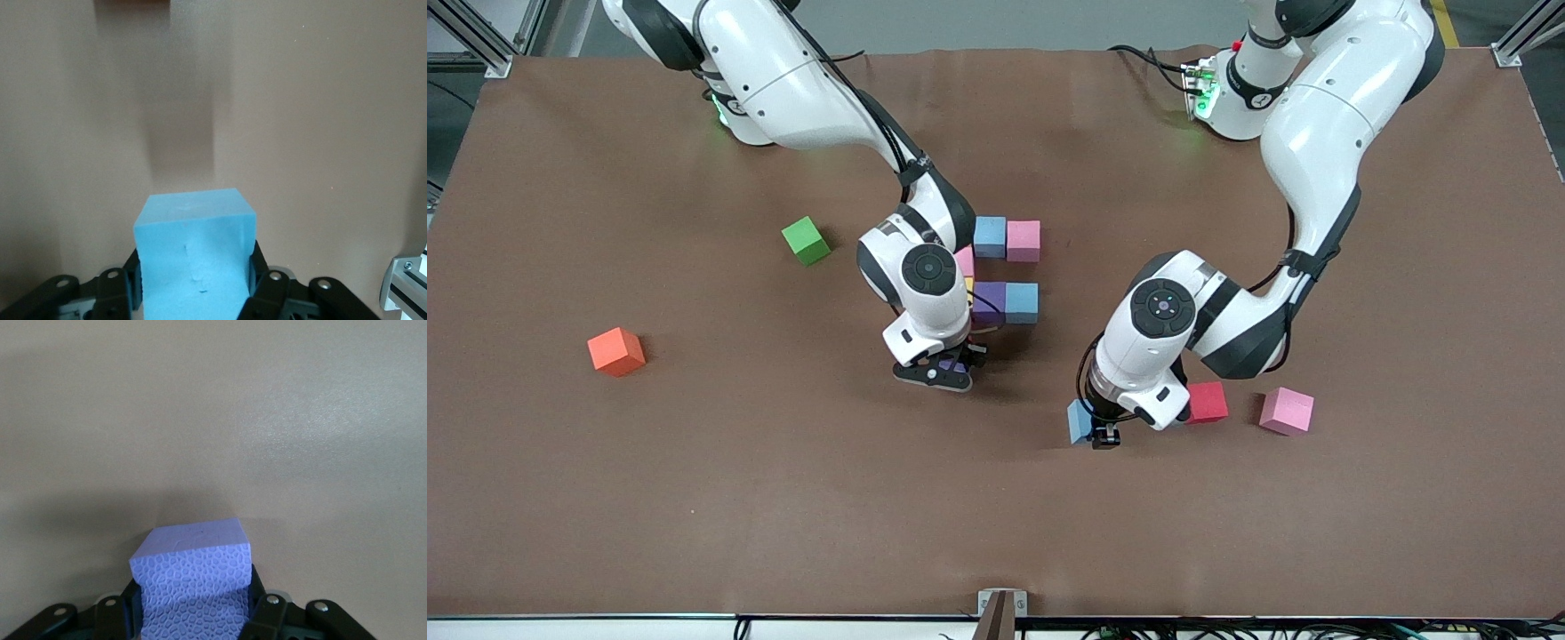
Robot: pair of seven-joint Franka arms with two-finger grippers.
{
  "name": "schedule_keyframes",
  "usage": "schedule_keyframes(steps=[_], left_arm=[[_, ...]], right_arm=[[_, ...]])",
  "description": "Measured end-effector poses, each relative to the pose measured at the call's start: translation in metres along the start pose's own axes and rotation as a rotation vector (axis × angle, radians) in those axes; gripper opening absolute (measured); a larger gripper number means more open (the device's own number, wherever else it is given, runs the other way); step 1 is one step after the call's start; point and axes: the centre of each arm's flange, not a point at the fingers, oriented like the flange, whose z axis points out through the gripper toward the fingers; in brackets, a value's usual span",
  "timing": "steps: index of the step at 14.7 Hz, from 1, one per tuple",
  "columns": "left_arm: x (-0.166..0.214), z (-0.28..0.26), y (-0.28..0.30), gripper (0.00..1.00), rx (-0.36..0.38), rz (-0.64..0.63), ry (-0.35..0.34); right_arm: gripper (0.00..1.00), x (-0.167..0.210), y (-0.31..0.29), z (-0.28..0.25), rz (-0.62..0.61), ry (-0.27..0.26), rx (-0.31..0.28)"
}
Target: Arrange 11 blocks into digit 3
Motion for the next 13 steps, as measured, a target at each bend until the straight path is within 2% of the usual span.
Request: schedule_keyframes(steps=[13], left_arm=[[0.0000,0.0000,0.0000,0.60,0.000,0.000,0.000]], right_arm=[[0.59,0.0011,0.0016,0.0002,-0.017,-0.004,-0.007]])
